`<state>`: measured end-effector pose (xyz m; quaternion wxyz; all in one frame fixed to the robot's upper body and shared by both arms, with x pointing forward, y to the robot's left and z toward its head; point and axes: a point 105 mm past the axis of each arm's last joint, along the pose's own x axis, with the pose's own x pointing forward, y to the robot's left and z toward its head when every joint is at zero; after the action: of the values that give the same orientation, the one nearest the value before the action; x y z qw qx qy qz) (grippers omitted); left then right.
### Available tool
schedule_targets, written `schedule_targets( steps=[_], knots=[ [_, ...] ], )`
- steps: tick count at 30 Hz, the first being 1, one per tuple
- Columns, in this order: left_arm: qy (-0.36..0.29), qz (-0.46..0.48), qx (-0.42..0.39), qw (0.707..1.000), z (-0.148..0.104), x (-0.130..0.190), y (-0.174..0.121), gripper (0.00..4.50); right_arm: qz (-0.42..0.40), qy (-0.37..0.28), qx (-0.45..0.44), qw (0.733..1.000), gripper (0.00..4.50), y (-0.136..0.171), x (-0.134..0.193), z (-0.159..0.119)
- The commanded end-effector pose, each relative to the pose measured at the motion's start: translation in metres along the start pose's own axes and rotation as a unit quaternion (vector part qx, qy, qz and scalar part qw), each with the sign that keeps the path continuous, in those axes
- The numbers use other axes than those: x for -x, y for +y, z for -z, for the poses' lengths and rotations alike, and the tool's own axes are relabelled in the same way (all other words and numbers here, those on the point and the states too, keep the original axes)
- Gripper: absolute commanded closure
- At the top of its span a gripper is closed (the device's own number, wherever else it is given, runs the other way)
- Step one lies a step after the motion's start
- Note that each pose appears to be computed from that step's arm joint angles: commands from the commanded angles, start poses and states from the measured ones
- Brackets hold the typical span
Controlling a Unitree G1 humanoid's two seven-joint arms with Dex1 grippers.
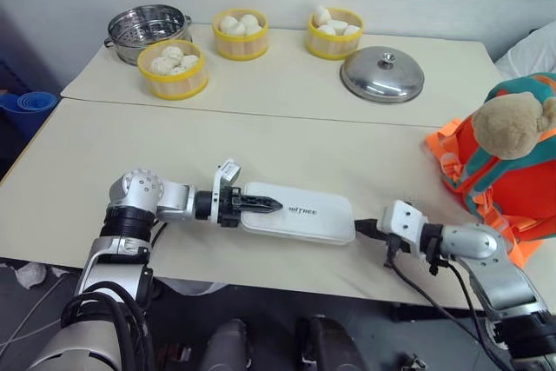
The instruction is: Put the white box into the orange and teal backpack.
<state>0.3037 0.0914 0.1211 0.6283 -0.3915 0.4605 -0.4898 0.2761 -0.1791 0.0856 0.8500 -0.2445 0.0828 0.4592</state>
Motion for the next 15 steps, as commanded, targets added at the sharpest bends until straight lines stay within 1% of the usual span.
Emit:
schedule_targets(
  steps=[1,2,5,6,7,9,10,11,13,15],
  knots=[
    [-0.03,0.03,-0.136,0.99,0.0,0.009,-0.028,3.31,0.052,-0.045,-0.047,0.997,3.32,-0.001,0.024,-0.009],
    [-0.038,0.021,-0.197,0.979,0.003,0.012,-0.03,3.31,0.073,-0.05,-0.068,0.994,3.0,0.0,0.033,-0.007],
    [-0.047,0.06,-0.372,0.925,0.016,0.022,-0.043,3.31,0.161,-0.065,-0.104,0.979,2.04,-0.001,0.065,-0.004],
    [-0.044,0.067,-0.408,0.909,0.019,0.025,-0.043,3.31,0.193,-0.067,-0.108,0.973,1.64,-0.003,0.074,-0.003],
    [-0.04,0.07,-0.429,0.9,0.022,0.026,-0.042,3.31,0.213,-0.068,-0.111,0.968,1.27,-0.005,0.08,-0.003],
    [-0.037,0.063,-0.493,0.867,0.024,0.031,-0.039,3.31,0.294,-0.08,-0.111,0.946,0.66,-0.017,0.103,-0.005],
    [-0.044,0.068,-0.51,0.856,0.025,0.033,-0.04,3.31,0.339,-0.088,-0.108,0.931,0.34,-0.024,0.116,-0.007],
    [-0.052,0.074,-0.517,0.851,0.024,0.035,-0.042,3.31,0.364,-0.098,-0.105,0.92,0.02,-0.028,0.124,-0.011],
    [-0.059,0.079,-0.516,0.851,0.024,0.036,-0.042,3.31,0.386,-0.114,-0.103,0.91,0.02,-0.033,0.132,-0.02],
    [-0.057,0.073,-0.518,0.85,0.024,0.037,-0.039,3.31,0.395,-0.121,-0.107,0.904,0.02,-0.041,0.131,-0.027]
  ],
)
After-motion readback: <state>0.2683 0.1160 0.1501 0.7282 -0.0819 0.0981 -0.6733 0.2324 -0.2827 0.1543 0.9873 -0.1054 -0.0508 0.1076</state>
